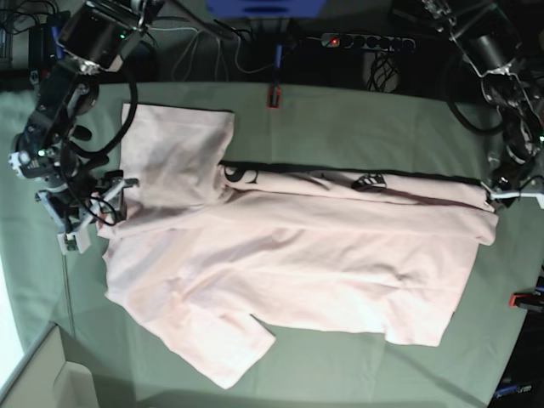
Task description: Layout the t-shirt on the table in an organized manner, then fold the t-shirt properly
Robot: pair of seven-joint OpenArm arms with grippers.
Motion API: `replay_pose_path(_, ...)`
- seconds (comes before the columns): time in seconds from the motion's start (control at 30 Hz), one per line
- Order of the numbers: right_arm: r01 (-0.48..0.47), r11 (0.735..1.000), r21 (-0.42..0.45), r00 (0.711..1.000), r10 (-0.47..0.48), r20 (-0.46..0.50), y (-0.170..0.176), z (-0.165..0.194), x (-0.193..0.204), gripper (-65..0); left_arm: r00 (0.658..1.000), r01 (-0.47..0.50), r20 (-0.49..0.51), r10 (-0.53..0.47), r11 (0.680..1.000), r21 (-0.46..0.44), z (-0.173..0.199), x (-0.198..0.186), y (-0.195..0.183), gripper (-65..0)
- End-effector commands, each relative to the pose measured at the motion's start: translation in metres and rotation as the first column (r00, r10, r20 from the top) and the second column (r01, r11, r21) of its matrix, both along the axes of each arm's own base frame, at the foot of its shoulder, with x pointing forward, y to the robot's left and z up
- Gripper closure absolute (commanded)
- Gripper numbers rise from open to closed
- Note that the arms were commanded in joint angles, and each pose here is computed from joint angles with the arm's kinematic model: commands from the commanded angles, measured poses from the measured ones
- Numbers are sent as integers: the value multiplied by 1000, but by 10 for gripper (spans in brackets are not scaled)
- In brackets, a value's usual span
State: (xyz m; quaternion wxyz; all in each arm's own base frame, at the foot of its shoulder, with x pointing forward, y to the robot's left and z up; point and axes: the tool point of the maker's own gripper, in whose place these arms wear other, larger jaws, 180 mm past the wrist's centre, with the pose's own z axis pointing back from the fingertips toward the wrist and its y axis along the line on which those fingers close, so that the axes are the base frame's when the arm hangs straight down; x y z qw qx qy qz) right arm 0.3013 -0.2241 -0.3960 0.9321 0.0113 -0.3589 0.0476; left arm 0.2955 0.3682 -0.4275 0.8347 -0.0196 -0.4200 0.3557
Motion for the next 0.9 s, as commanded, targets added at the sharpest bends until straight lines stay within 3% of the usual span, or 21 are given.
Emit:
replay_pose_path(0.0,-7,1000,-1,998,7,55,0,14,9,-343,1000,-4,28,3,1000,14,8,7,7,-293)
replay_pose_path(0.5,-6,1000,-2,999,6,33,-2,6,-1,-343,1000,-14,-13,14,999,-34,-9,15,7,-288)
replay_pose_path(0.7,58,998,-3,998,-58,36,-21,8,-6,-345,998,-11,-69,10,1000,-9,-27,8,7,-283)
replay_pose_path(0.87,119,993,-10,992,-119,43,-42,10,-13,-348,998,-40,-49,40,999,3,-37,6,9,-131)
